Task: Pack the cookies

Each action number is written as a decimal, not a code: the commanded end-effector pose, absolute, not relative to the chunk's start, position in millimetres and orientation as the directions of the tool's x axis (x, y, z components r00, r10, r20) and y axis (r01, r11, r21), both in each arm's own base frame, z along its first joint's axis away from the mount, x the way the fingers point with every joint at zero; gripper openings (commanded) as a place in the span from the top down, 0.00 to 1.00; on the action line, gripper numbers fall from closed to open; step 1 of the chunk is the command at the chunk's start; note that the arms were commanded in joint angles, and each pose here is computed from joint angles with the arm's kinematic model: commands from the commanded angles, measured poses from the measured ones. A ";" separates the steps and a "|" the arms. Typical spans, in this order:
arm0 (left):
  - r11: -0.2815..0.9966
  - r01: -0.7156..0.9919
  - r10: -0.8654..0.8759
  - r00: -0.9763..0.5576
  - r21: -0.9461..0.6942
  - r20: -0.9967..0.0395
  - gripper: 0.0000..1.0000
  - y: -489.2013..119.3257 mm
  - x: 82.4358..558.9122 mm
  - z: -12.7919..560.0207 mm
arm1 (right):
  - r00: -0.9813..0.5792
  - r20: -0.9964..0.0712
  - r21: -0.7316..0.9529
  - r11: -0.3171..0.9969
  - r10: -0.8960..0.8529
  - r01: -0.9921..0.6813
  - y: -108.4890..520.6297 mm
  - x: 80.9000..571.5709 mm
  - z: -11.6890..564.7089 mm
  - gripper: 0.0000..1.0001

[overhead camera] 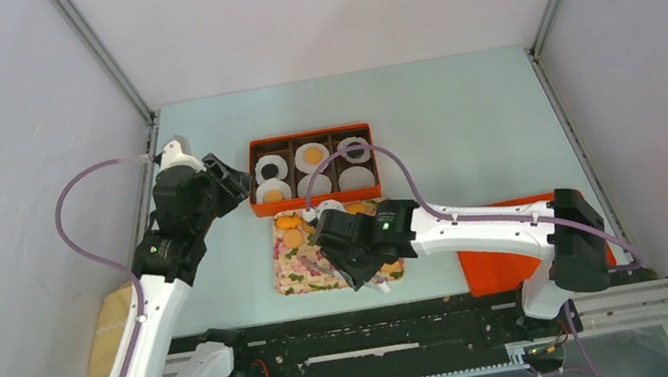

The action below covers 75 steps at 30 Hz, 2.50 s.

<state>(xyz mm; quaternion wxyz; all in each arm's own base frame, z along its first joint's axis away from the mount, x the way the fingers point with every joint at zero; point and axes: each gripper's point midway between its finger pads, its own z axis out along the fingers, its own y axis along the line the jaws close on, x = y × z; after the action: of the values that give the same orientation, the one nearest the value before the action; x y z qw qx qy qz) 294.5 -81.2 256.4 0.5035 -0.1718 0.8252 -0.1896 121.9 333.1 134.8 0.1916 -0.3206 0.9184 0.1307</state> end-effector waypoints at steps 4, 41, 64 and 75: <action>0.865 -0.088 -0.483 -0.411 -0.494 -0.773 0.45 -77.6 289.2 260.0 | -0.733 -0.508 0.182 0.775 -0.453 -0.605 362.3 154.3 137.0 0.52; 0.867 -0.098 -0.478 -0.433 -0.488 -0.764 0.46 -79.6 294.2 250.1 | -0.660 -0.693 0.127 0.853 -0.288 -0.506 322.3 237.0 251.3 0.86; 0.879 -0.120 -0.462 -0.451 -0.461 -0.764 0.46 -77.9 303.1 239.3 | -0.739 -0.600 0.153 0.862 -0.306 -0.482 326.7 298.5 178.7 0.86; 0.882 -0.124 -0.458 -0.458 -0.455 -0.762 0.46 -77.1 300.9 235.7 | -0.757 -0.554 0.130 0.863 -0.345 -0.489 335.1 291.7 163.0 0.53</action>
<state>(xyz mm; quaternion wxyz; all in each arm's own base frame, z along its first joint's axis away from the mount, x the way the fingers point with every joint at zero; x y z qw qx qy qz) 300.2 -81.7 242.4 0.4874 -0.1744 0.8365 -0.1799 286.9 322.9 138.4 0.2353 -0.2213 0.9392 0.1163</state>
